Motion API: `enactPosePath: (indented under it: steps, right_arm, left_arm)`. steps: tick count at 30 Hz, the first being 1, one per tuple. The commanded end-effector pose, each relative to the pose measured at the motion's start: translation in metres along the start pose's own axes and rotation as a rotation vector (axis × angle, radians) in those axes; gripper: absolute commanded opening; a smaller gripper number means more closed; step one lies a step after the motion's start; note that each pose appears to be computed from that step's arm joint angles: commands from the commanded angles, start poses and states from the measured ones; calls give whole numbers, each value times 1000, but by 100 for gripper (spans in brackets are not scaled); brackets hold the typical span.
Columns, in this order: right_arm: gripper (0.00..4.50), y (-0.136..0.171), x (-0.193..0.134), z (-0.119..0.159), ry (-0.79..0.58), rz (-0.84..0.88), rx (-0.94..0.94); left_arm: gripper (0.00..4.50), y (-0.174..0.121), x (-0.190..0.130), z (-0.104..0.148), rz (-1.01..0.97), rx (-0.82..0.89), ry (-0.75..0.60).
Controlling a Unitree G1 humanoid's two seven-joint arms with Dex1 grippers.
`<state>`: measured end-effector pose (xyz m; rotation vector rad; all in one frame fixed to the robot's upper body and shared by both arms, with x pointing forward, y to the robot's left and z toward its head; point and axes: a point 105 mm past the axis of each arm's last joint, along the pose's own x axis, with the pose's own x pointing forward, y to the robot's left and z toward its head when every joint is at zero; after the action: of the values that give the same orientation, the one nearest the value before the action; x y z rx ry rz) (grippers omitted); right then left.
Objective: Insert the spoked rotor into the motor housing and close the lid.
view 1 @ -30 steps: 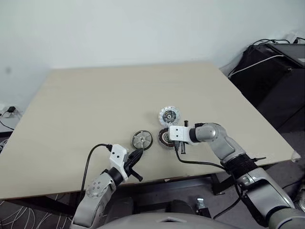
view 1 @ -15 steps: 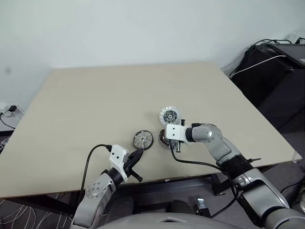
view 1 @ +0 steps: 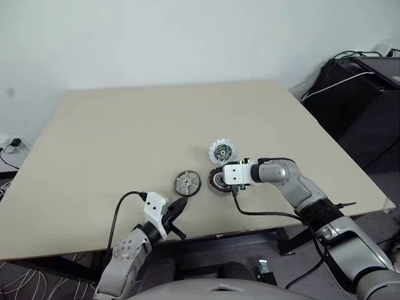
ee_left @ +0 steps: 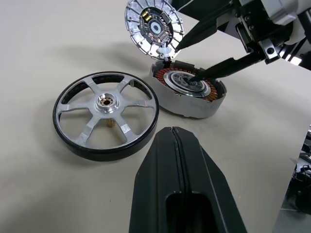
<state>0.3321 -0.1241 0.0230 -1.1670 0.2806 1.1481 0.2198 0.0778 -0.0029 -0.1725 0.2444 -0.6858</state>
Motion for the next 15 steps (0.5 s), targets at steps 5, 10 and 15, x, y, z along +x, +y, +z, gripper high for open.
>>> enactPosePath:
  steps: [5, 10, 15]
  right_arm:
    - [223, -11, -3, 3, -1, -19, -68]
    - [223, -10, 0, 3, 1, -12, -92]
    - [223, -11, 3, 3, 5, -4, -107]
  left_arm:
    - [0, 2, 3, 7, -3, 11, -50]
    - [0, -3, 4, 7, -3, 13, -55]
    - [0, -7, 4, 10, -3, 13, -63]
